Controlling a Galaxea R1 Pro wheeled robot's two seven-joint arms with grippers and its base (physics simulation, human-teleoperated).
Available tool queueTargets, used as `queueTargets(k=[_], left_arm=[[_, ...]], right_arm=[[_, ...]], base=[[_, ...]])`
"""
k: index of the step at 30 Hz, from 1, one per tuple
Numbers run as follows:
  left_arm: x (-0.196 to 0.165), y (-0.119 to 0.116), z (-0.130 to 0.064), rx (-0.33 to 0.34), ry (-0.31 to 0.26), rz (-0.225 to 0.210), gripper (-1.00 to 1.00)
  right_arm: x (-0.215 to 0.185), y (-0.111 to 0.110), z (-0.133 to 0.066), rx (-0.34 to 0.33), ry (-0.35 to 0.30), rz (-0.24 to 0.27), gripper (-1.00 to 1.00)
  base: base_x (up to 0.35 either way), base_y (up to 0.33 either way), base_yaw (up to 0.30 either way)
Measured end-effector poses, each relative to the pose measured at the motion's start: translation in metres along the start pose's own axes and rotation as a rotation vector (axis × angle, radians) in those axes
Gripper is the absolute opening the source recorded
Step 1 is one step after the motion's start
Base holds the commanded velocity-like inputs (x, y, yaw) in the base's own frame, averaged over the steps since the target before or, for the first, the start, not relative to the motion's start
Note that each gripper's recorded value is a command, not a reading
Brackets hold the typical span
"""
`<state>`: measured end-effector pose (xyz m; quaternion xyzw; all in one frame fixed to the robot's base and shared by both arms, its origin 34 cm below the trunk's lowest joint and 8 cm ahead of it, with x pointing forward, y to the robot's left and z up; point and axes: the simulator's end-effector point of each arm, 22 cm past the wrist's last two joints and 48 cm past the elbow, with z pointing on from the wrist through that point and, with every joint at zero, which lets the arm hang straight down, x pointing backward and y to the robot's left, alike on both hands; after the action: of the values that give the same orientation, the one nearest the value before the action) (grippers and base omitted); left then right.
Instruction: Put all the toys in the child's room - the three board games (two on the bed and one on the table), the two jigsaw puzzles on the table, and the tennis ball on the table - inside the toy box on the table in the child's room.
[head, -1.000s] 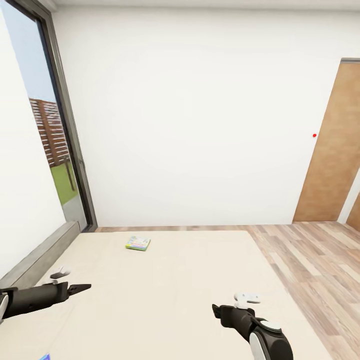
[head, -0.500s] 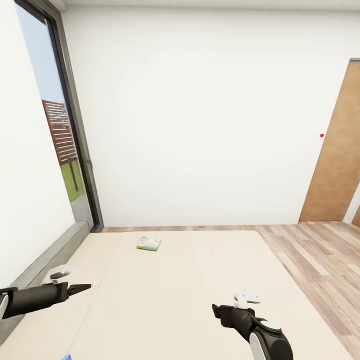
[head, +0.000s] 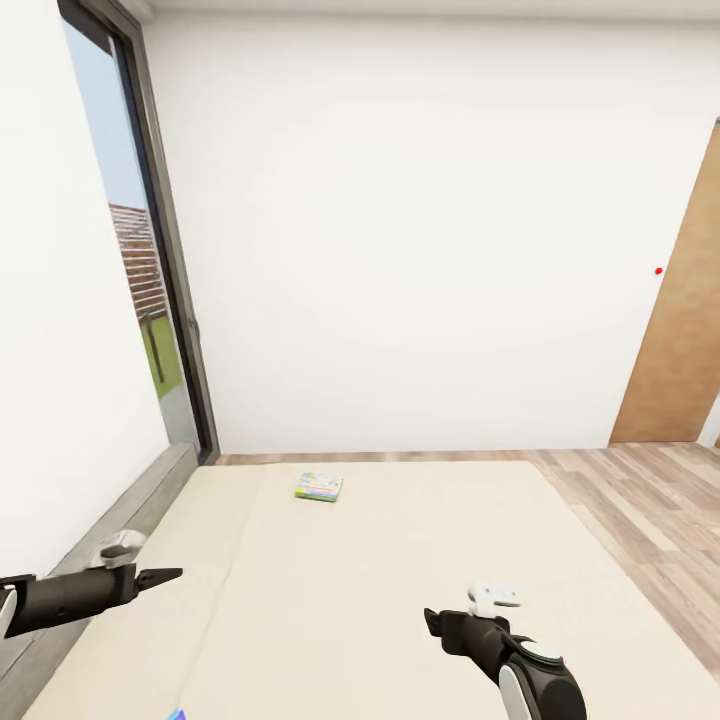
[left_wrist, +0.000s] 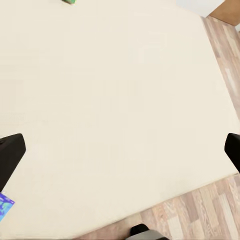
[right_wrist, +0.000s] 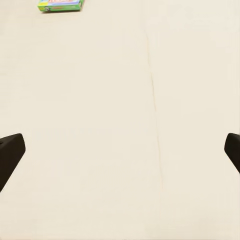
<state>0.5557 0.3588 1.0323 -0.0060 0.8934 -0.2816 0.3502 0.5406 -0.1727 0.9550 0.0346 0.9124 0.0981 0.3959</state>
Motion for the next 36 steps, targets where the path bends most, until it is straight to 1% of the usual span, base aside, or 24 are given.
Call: queueTargets(k=[8, 13, 27, 36], left_arm=[[0.0002, 0.0000, 0.0003, -0.001, 0.000, 0.000, 1.00], [0.0005, 0.0002, 0.0006, -0.001, 0.001, -0.001, 1.00], [0.0019, 0.0004, 0.0024, -0.004, 0.004, 0.000, 1.00], [0.0058, 0.0028, 0.0052, -0.007, 0.014, -0.008, 1.00]], right_arm=[[-0.0001, 0.0000, 0.0000, 0.000, 0.000, 0.000, 1.00], [-0.0001, 0.0000, 0.0000, 0.000, 0.000, 0.000, 1.00], [-0.0004, 0.0006, -0.0002, -0.001, -0.001, 0.000, 1.00], [-0.0007, 0.0025, -0.0004, -0.004, -0.002, 0.001, 1.00]], base=[[0.000, 0.269, 0.000], [0.000, 0.170, 0.000], [0.000, 0.029, 0.000], [0.000, 0.001, 0.000]])
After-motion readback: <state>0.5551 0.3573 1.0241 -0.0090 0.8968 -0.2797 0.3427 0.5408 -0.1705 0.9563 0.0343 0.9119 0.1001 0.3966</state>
